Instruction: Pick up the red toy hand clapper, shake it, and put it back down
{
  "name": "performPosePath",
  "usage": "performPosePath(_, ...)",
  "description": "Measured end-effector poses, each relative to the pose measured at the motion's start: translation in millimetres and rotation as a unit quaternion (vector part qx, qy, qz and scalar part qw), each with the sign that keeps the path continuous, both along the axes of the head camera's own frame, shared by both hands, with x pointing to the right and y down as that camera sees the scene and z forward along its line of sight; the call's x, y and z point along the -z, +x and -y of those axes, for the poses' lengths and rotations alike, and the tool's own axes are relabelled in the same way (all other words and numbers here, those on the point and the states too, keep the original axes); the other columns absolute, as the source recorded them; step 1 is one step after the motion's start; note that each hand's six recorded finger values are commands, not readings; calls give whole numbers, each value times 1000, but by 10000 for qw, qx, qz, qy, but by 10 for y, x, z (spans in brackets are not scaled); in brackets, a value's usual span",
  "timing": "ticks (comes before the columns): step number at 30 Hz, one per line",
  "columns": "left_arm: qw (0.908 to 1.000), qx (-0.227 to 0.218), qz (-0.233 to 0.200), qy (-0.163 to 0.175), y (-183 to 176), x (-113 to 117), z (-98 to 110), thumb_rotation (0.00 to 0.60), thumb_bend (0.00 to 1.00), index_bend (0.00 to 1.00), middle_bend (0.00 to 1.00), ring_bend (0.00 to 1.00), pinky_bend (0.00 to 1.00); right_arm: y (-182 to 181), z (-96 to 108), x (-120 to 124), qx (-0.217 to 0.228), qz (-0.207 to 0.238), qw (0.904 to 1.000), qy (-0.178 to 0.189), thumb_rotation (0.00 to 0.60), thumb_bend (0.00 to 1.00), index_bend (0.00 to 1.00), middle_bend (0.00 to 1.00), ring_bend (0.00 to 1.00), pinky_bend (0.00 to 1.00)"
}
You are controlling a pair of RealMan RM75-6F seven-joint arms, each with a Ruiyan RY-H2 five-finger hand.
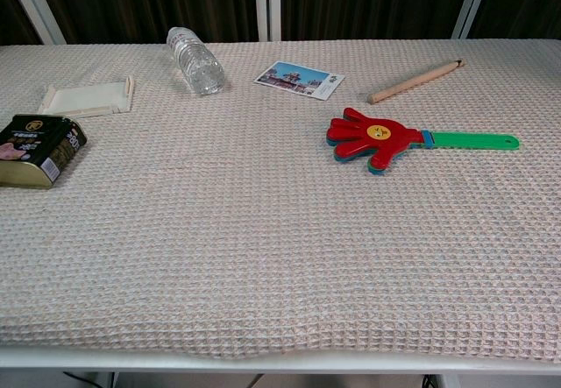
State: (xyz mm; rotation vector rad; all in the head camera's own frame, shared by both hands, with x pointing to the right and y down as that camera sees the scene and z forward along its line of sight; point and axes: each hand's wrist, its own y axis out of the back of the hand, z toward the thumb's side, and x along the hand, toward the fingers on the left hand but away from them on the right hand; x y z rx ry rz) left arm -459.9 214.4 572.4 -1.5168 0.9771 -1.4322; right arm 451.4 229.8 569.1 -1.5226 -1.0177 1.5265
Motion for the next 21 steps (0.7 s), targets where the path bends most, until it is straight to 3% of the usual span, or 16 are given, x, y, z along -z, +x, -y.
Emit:
performPosePath(15, 10000, -57, 9, -22, 43, 20, -26, 600, 131, 44, 17, 0, 6, 23, 13, 4, -41, 82, 9999, -44, 600, 242, 0, 0, 0, 0)
performPosePath(21, 10000, -25, 12, -37, 29, 31, -68, 600, 132, 44, 18, 0, 6, -35, 142, -34, 110, 77, 9998, -128, 600, 242, 0, 0, 0, 0)
